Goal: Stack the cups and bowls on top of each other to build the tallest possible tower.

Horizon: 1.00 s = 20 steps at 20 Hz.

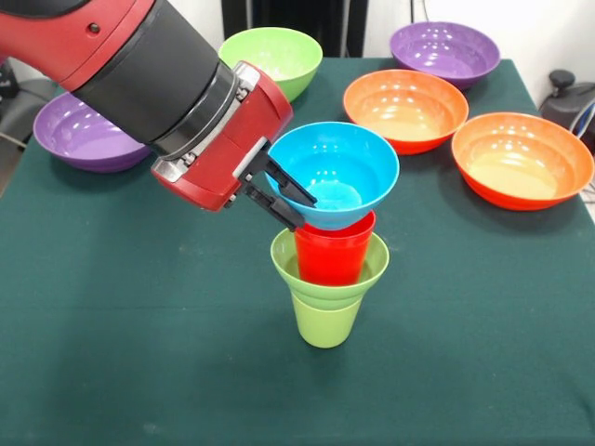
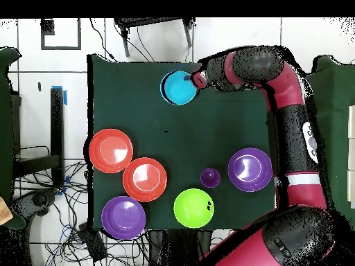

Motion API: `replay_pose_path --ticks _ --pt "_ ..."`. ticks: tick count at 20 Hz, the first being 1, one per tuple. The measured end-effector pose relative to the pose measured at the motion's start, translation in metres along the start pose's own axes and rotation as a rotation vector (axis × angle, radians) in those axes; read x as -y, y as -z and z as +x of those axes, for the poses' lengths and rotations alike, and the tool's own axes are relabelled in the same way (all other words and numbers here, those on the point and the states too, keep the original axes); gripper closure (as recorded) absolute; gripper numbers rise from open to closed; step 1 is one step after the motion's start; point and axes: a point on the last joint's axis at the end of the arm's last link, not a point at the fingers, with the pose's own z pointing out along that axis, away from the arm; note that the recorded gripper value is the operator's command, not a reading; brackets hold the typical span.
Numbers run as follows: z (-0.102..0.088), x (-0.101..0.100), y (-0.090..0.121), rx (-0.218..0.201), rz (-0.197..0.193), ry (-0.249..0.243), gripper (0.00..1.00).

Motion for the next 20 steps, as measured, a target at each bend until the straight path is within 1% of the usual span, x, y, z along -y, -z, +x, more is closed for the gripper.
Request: replay_pose_path --ticks 20 --pt "0.0008 0.0000 -0.0026 0.001 -0.002 -0.001 1.00"
